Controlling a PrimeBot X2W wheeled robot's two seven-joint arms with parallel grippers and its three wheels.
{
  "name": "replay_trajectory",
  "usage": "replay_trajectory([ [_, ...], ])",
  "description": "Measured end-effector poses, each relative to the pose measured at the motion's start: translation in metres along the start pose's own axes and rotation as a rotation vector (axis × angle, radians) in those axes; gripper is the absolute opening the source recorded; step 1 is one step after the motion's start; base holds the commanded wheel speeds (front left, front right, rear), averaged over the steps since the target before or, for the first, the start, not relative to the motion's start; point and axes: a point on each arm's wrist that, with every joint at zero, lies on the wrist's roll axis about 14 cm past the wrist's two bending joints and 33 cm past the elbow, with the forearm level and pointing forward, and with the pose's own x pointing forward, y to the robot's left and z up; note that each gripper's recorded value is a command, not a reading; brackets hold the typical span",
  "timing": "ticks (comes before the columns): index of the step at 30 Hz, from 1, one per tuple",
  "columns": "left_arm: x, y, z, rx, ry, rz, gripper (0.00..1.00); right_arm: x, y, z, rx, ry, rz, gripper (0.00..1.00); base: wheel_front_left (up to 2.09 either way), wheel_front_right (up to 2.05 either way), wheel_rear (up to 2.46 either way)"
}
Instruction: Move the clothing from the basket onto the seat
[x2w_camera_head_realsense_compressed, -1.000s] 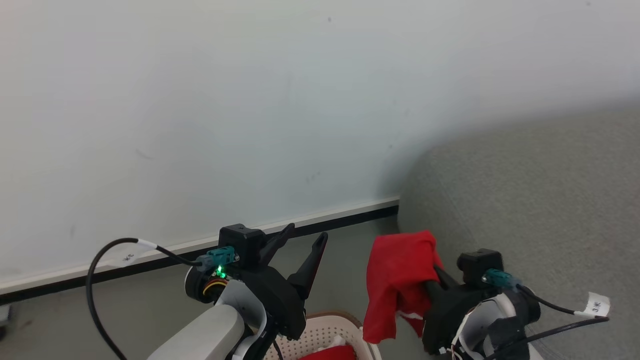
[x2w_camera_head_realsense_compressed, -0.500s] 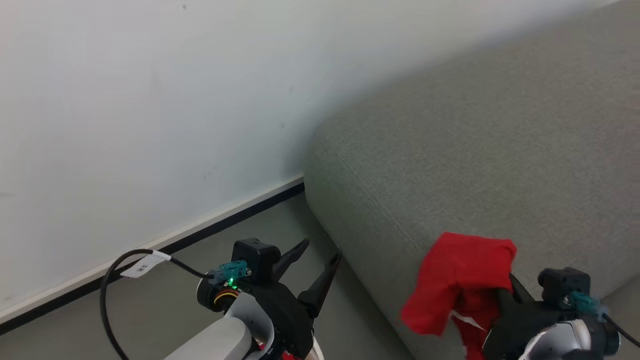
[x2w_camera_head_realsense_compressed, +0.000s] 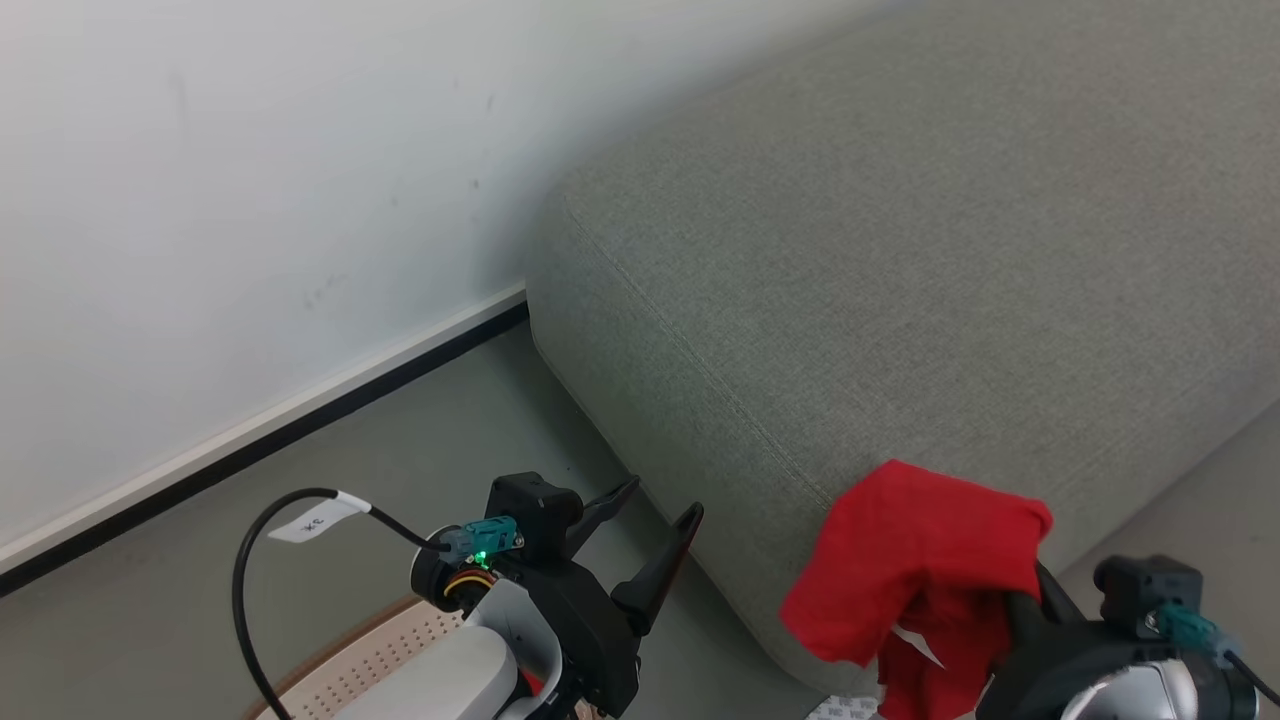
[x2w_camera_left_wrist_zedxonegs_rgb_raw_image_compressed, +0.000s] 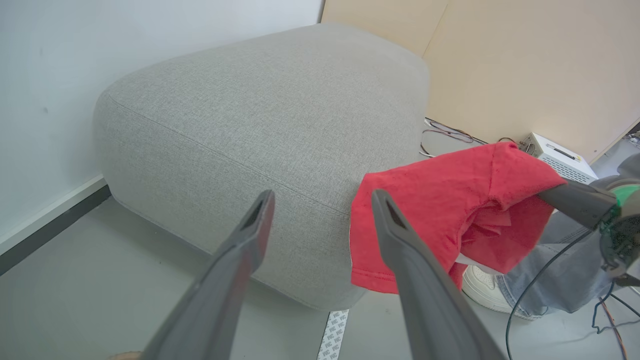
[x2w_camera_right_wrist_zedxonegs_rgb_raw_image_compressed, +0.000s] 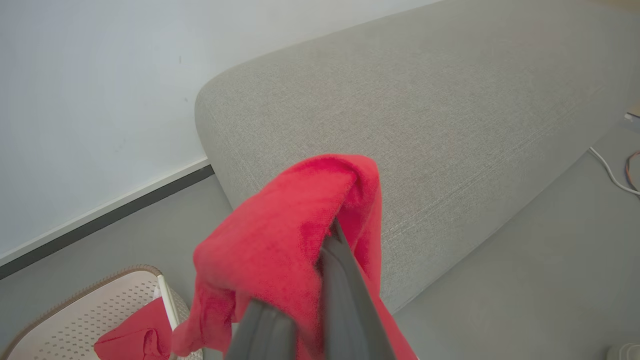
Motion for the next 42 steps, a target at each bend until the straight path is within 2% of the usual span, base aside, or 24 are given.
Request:
replay_trajectory([
  [3, 0.001, 0.001, -0.003, -0.002, 0.003, -0.004, 1.00, 0.008, 0.005, 0.009, -0.027, -0.008, 0.024, 0.00, 0.00, 0.00, 0.00],
  [9, 0.001, 0.009, -0.006, -0.012, -0.020, -0.008, 1.00, 0.048, 0.010, 0.054, -0.059, -0.089, 0.091, 0.00, 0.00, 0.00, 0.00],
  [14, 0.000, 0.006, -0.014, -0.014, -0.032, -0.060, 1.00, 0.090, -0.015, 0.093, -0.054, -0.149, 0.063, 0.00, 0.00, 0.00, 0.00],
  [17, -0.002, 0.018, -0.016, 0.021, -0.046, -0.067, 1.00, 0.121, -0.029, 0.118, -0.018, -0.182, 0.038, 0.00, 0.00, 0.00, 0.00],
  [21, -0.007, 0.042, -0.022, 0.054, -0.068, -0.056, 1.00, 0.167, -0.035, 0.146, -0.039, -0.204, 0.017, 0.00, 0.00, 0.00, 0.00],
  [25, -0.015, 0.061, -0.035, -0.003, -0.085, -0.047, 1.00, 0.206, -0.058, 0.177, -0.032, -0.249, -0.051, 0.00, 0.00, 0.00, 0.00],
  [27, -0.021, 0.074, -0.045, -0.030, -0.092, -0.029, 1.00, 0.224, -0.063, 0.186, -0.063, -0.255, -0.074, 0.00, 0.00, 0.00, 0.00],
  [31, -0.033, 0.095, -0.070, -0.070, -0.095, 0.000, 1.00, 0.256, -0.078, 0.185, -0.135, -0.219, -0.132, 0.00, 0.00, 0.00, 0.00],
  [32, -0.035, 0.097, -0.072, -0.077, -0.110, 0.006, 1.00, 0.261, -0.086, 0.183, -0.186, -0.198, -0.154, 0.00, 0.00, 0.00, 0.00],
  [36, -0.042, 0.104, -0.081, -0.103, -0.128, 0.030, 1.00, 0.274, -0.104, 0.169, -0.242, -0.152, -0.206, 0.00, 0.00, 0.00, 0.00],
  [42, -0.057, 0.122, -0.103, -0.141, -0.122, 0.093, 1.00, 0.303, -0.102, 0.103, -0.266, -0.025, -0.215, 0.00, 0.00, 0.00, 0.00],
])
